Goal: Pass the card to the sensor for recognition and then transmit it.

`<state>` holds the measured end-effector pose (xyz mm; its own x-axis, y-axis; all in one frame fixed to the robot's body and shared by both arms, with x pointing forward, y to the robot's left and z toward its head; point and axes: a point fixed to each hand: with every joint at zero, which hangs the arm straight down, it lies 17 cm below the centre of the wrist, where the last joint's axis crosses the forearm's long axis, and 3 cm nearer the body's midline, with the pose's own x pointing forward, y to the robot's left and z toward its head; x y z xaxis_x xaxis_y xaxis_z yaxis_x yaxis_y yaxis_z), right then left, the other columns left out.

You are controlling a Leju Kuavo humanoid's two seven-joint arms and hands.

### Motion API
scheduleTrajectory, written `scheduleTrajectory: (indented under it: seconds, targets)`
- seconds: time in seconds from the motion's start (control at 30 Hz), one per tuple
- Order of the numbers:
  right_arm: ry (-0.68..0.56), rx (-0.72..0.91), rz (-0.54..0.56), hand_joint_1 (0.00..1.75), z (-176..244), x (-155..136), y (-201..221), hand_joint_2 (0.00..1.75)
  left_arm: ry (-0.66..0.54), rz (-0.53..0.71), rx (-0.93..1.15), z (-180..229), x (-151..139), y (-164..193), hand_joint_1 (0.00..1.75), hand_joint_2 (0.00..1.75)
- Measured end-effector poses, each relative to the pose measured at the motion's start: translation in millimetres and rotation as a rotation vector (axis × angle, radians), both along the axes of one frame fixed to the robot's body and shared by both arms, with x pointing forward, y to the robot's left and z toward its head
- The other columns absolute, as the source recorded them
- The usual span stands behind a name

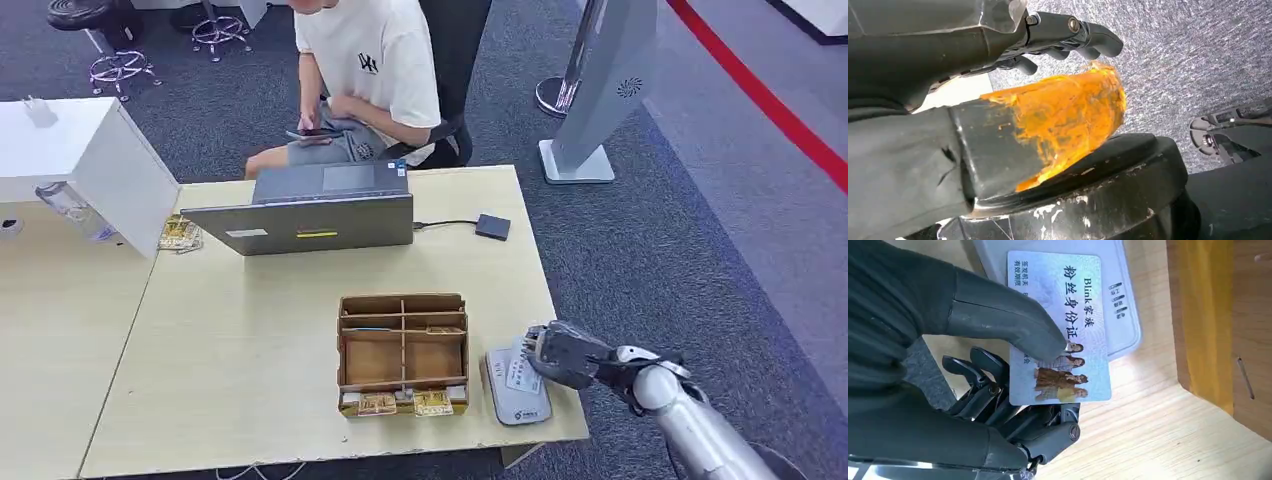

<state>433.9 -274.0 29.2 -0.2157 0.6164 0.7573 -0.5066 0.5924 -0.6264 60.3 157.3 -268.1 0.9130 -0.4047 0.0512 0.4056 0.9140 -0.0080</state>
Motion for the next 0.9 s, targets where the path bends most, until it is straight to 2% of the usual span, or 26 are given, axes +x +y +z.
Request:
scheduleTrajectory:
  seconds: [0.4,0.63,0.77,0.9]
  targets:
    - [-0.011,-0.017,-0.012,1.75,-2,2,1,1.75,-0.001,-0.009,0.003,0,0,1,0.00,0.00]
    - [-0.032,0.029,-0.021,1.75,3,3,6,1.75,-0.001,-0.012,0.004,0,0,1,0.00,0.00]
    - [-0.090,0.109,-0.051,1.75,20,7,17,1.75,-0.004,-0.015,0.004,0,0,0,0.00,0.00]
    - [-0.213,0.256,-0.102,1.75,63,15,37,1.75,-0.008,-0.024,0.008,0,1,-1,0.00,0.00]
